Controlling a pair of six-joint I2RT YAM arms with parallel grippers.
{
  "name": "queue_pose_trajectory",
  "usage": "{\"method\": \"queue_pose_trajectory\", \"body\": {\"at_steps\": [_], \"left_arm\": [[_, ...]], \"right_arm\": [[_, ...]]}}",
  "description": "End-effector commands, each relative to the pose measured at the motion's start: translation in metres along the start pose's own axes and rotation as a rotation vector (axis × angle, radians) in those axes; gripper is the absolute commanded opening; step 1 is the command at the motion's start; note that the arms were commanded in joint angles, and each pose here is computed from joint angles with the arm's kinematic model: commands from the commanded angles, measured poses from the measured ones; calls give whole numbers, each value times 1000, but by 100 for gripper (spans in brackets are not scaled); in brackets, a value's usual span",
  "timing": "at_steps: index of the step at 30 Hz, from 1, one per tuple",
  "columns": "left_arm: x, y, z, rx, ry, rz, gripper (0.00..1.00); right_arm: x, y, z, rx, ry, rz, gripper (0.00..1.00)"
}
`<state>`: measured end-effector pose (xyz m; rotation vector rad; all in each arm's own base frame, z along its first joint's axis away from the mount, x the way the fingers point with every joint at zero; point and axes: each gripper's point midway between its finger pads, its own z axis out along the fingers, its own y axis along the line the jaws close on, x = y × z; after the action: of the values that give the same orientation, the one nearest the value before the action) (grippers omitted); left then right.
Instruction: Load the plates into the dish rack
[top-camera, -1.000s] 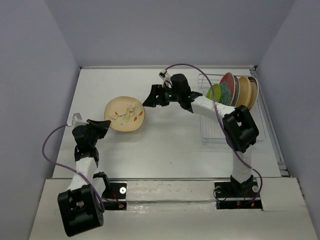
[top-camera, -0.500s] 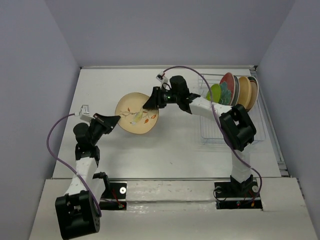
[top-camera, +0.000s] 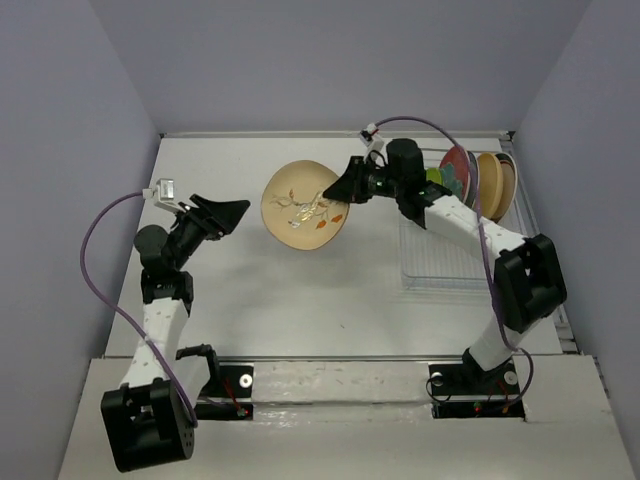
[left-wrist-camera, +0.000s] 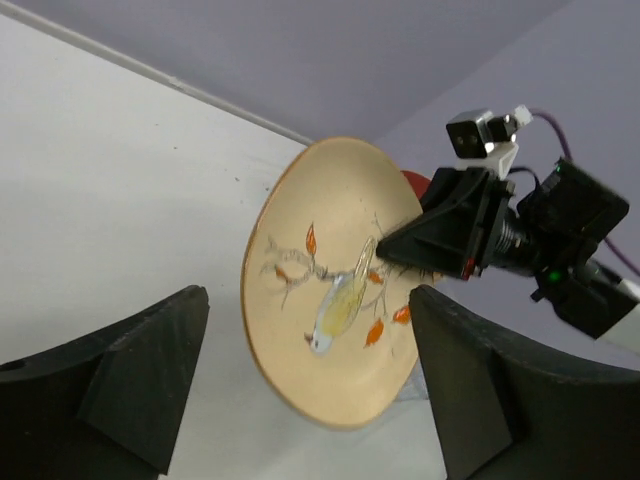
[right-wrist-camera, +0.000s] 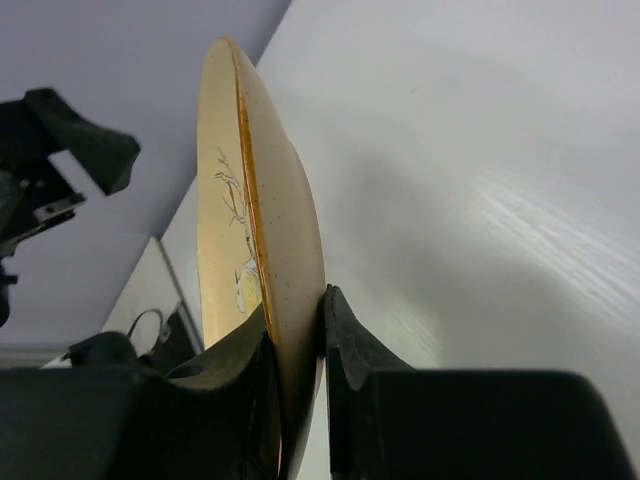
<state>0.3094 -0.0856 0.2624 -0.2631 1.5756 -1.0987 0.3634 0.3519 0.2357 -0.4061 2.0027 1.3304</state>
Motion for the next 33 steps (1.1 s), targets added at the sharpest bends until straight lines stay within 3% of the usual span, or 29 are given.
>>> {"method": "queue_pose_trajectory", "body": {"at_steps": [1,8,15,22,33], "left_arm": [[21,-31,8,133,115,64,99],[63,-66,12,266,275,75,99],[83,-80,11,296,363,143,99],[88,-81,11,211,362,272,99],[83,-76,12,172,337,306,99]], "right_arm": [[-110,-7,-88,292,-341,-212,7],[-157,-72,-207,1023,-526,-339,7],[-180,-82,-266,1331,-573,-399,7],[-172,-106,-273,1454,-489,-419,7],[-141,-148,-236,1410,-368,-367,7]]}}
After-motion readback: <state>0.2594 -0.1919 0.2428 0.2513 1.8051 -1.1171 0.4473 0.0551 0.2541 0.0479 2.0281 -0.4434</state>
